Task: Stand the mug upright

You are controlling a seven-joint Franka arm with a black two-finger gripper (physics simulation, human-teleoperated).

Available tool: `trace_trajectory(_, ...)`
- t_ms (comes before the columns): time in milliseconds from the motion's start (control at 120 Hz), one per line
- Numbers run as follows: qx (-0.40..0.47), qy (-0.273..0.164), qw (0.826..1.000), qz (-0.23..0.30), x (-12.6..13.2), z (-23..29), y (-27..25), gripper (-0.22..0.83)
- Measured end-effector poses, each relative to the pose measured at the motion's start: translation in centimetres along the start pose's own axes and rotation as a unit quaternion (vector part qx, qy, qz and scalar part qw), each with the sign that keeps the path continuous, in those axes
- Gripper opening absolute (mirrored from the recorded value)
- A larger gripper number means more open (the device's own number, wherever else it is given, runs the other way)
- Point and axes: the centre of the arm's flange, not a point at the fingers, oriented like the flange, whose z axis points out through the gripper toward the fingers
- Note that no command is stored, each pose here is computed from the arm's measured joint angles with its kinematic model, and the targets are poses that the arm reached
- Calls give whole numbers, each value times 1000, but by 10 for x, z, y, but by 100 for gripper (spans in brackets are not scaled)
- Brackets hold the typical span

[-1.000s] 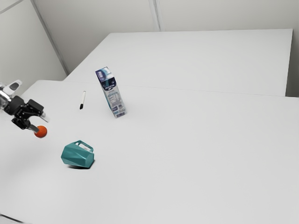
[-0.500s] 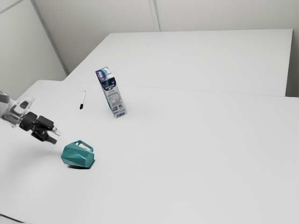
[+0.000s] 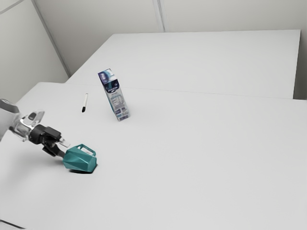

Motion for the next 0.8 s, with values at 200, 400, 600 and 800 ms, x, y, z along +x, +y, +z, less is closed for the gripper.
trace_trajectory(200,-35,12,999,-1,2,19,-5,59)
trace_trajectory(400,-49,18,999,7,7,26,-4,36)
trace_trajectory(600,-51,20,998,16,9,26,-1,2)
trace_trajectory(800,-48,20,998,24,11,26,4,-11)
